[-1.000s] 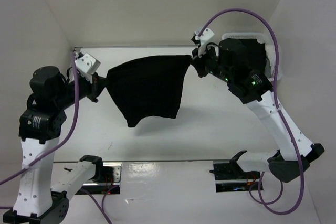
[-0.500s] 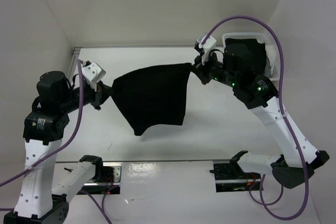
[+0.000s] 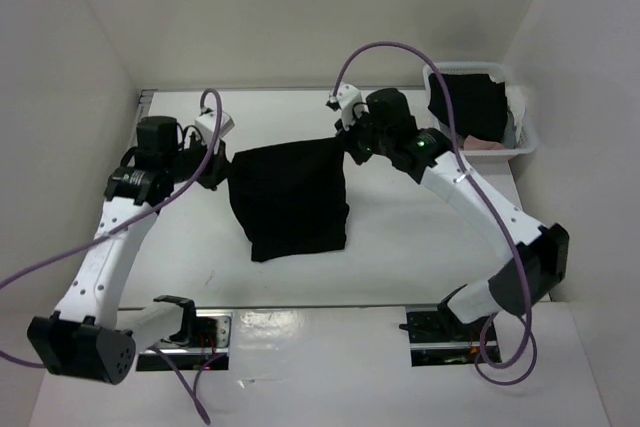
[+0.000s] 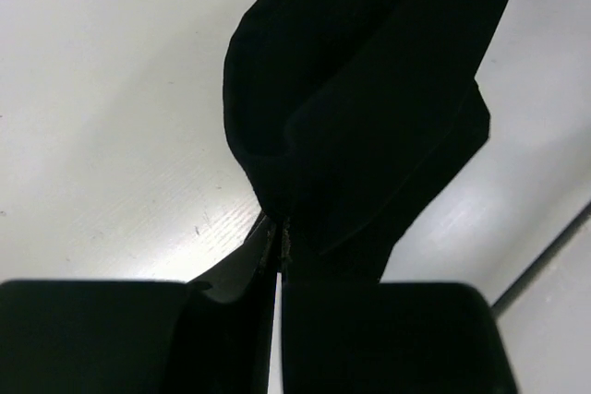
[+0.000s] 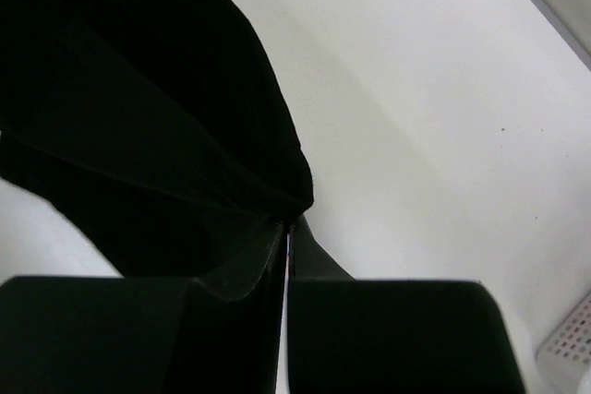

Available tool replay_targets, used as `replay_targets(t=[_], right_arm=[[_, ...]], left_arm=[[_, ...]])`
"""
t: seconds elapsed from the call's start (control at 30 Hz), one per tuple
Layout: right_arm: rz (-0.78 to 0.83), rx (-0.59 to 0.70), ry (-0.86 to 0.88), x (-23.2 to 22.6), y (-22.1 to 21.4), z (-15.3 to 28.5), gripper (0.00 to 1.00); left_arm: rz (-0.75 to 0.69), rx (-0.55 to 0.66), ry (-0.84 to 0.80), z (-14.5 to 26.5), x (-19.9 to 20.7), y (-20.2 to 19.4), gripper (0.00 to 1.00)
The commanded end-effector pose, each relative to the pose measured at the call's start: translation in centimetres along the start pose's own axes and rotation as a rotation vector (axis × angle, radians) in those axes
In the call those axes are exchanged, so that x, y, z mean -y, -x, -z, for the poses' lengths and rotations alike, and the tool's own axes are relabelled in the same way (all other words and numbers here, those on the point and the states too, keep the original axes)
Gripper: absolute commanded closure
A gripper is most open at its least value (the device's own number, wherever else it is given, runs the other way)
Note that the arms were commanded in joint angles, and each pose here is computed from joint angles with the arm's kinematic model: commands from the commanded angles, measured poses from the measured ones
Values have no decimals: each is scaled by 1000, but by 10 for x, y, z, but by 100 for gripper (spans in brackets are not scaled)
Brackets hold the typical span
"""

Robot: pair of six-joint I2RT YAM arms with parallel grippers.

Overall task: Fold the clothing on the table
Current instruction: Flatten the skirt out

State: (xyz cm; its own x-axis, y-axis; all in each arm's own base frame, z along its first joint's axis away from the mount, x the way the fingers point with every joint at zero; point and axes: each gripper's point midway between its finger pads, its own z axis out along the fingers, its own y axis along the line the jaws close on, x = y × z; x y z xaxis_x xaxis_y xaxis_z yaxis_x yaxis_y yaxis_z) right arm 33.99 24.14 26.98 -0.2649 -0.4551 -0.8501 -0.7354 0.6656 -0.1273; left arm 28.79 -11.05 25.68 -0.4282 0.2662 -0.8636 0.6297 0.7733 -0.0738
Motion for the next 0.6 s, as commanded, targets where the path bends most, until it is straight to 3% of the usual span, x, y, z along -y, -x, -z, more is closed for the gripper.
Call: replay_targets(t=[0.0,0.3,0.57], right_arm=[[38,37,-85,23,7,-30,100],[-11,-8,-201,87,-17,-102,100],[-120,-44,-291,151,-40,-138,100]], left_arm=[[-54,84,58,-18,-24,27,99],[78,19,134,-79,-110,12,100],[225,-73,187,-122,-174,-13,100]])
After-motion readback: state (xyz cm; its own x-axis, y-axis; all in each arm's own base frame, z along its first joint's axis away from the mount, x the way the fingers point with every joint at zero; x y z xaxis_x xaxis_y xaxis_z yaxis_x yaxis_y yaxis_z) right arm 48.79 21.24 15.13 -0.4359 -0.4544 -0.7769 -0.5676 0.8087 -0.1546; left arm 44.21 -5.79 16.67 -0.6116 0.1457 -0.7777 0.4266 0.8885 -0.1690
